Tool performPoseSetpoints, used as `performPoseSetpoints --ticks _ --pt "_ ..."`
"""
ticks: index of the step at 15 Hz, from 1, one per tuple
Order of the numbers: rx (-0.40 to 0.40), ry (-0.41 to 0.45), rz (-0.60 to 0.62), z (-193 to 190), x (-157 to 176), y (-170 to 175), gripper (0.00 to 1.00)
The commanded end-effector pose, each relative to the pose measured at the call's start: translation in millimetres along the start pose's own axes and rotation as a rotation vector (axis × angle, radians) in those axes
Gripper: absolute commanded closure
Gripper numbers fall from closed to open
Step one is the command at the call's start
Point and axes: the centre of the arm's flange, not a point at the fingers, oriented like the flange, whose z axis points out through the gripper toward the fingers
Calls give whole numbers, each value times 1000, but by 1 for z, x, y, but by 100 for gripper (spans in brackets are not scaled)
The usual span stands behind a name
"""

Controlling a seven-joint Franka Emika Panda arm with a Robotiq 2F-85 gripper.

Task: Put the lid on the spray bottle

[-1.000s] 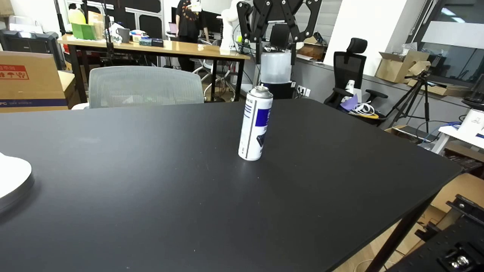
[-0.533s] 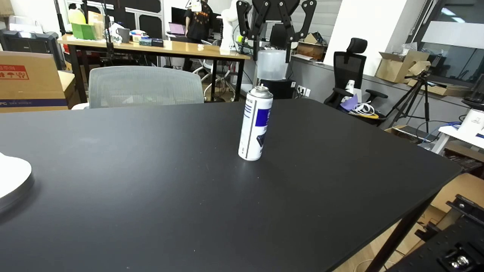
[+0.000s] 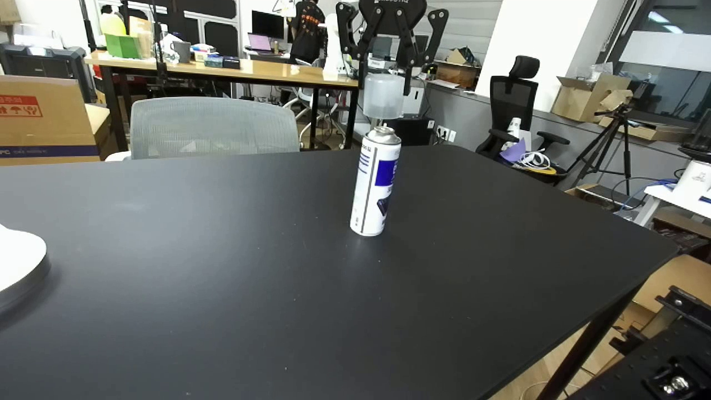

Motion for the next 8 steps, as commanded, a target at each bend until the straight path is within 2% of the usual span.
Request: performPoseSetpoints --ticks 1,8 --pt "14 8 6 5 3 0 61" --pt "21 -9 20 15 6 4 61"
